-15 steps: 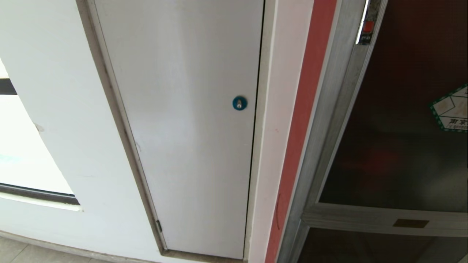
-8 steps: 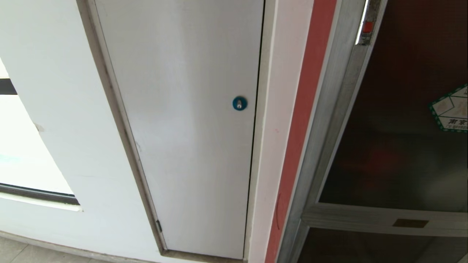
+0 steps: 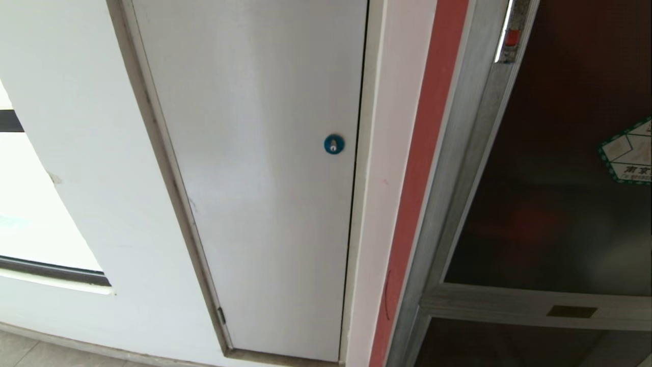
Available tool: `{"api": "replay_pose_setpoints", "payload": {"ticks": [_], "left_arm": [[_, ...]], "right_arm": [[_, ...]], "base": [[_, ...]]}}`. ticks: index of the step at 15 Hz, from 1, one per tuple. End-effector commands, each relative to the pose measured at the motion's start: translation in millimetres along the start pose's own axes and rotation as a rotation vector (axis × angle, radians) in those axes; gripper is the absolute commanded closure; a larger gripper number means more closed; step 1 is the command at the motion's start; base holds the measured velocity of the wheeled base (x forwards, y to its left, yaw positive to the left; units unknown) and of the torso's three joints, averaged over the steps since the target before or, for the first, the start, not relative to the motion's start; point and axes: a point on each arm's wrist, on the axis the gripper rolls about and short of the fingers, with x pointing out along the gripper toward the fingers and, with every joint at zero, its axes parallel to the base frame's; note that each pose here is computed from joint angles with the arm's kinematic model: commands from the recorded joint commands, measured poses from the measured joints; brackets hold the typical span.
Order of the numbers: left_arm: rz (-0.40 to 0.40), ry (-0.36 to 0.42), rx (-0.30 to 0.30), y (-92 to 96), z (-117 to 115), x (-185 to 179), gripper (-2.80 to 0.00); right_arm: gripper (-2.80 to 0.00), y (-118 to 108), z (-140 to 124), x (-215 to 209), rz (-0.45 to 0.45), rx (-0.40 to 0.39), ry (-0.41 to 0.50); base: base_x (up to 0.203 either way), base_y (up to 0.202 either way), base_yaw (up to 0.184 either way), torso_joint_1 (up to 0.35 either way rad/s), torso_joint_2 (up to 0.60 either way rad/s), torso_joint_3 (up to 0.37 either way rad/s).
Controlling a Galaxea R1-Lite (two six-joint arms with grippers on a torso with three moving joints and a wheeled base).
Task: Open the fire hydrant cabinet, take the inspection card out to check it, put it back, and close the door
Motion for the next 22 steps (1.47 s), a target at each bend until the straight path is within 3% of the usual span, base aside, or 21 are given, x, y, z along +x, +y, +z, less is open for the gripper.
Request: {"api": "replay_pose_setpoints", "payload": {"ticks": [1,4,6,11,15,22], "left_arm": [[0.001,0.005,0.000,0.0,-2,0,0.00],[0.001,0.007,0.000,0.0,-2,1,0.00],[0.001,0.005,-0.001,0.0,-2,0,0.00],[0.001,0.005,-0.001,0.0,-2,0,0.00],[0.001,0.005,-0.001,0.0,-2,0,0.00],[0.001,0.007,0.001,0.0,-2,1,0.00]], "right_arm": [[0.00,-1,-28,-12,0.007,-0.024,-0.005],[0.00,-8,-77,-5,-0.007,-0.088,0.076],[0.00,-15,-104,10,-0.070,-0.117,0.106],[0.00,-28,-159,38,-0.164,-0.168,0.090],[0.00,-32,-185,43,-0.166,-0.238,0.116],[0.00,-32,-197,41,-0.149,-0.203,0.240]], "base": [[0.000,0.000,0.000,0.000,0.00,0.000],[0.000,0.000,0.000,0.000,0.00,0.000],[0.000,0.000,0.000,0.000,0.00,0.000],[0.000,0.000,0.000,0.000,0.00,0.000],[0.000,0.000,0.000,0.000,0.00,0.000],[0.000,0.000,0.000,0.000,0.00,0.000]]}}
